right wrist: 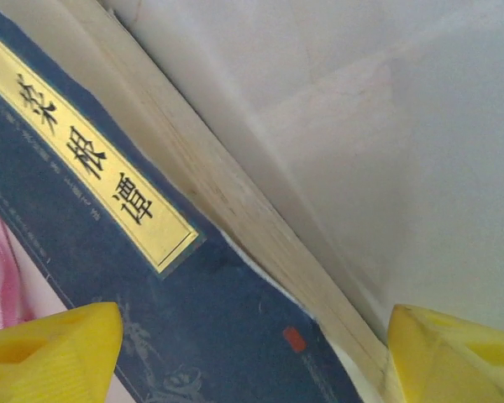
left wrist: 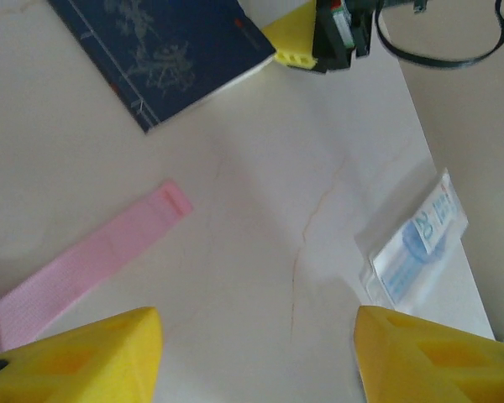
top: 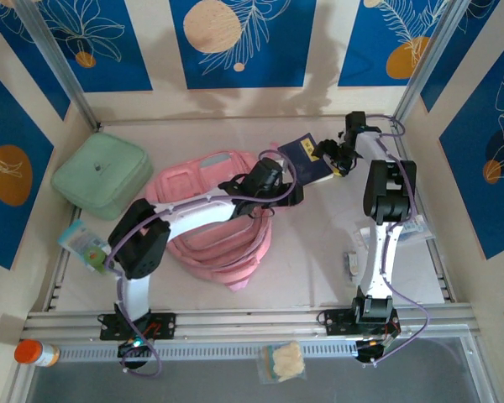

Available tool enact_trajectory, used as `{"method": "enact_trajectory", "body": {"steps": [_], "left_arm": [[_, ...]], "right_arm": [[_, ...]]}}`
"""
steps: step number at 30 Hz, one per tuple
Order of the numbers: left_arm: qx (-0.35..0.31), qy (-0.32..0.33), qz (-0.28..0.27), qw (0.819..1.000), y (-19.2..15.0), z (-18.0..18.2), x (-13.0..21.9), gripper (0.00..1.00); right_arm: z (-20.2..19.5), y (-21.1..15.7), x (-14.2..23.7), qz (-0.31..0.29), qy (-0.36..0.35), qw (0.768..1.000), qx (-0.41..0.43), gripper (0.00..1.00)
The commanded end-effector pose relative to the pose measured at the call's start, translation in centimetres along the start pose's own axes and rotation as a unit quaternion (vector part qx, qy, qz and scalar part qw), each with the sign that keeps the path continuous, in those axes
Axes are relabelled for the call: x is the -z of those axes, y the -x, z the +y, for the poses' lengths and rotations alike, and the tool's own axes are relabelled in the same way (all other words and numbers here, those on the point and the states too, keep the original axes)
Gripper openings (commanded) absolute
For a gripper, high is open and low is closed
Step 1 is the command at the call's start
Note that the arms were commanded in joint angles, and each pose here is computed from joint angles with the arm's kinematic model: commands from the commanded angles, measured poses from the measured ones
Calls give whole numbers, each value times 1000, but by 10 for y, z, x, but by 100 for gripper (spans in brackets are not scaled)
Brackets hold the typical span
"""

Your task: Pack books, pencil case, and school supplies into a backpack

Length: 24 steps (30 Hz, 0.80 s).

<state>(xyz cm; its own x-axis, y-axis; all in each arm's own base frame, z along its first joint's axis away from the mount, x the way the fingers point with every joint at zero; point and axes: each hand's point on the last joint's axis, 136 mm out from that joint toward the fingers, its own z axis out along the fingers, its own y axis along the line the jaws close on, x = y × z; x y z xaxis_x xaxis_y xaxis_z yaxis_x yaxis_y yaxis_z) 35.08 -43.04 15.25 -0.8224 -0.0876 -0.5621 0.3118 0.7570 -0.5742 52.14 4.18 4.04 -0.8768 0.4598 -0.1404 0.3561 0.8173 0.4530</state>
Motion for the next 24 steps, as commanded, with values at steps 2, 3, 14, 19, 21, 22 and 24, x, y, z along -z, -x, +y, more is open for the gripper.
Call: {"method": "enact_trajectory", "body": {"steps": [2, 3, 14, 19, 21, 22, 24], "left_arm": [[17, 32, -22, 999, 24, 16, -21, 63], [24, 48, -24, 998, 28, 25, -26, 63], [59, 95, -42, 993, 62, 84, -83, 62], [58, 116, -41, 991, 65, 103, -99, 61], [55, 116, -29, 991, 62, 105, -106, 57], [54, 116, -25, 992, 60, 107, -109, 57], [56, 107, -7, 993, 51, 107, -117, 54]], "right_arm": [[14, -25, 0, 44, 9, 999, 21, 83], [17, -30, 2, 46, 7, 999, 24, 82], [20, -51, 22, 19, 34, 999, 23, 73], [17, -47, 10, 27, 36, 999, 29, 66], [21, -47, 4, 35, 43, 998, 34, 64], [22, -48, 2, 38, 42, 998, 36, 64], [25, -51, -4, 44, 45, 997, 40, 64]]}}
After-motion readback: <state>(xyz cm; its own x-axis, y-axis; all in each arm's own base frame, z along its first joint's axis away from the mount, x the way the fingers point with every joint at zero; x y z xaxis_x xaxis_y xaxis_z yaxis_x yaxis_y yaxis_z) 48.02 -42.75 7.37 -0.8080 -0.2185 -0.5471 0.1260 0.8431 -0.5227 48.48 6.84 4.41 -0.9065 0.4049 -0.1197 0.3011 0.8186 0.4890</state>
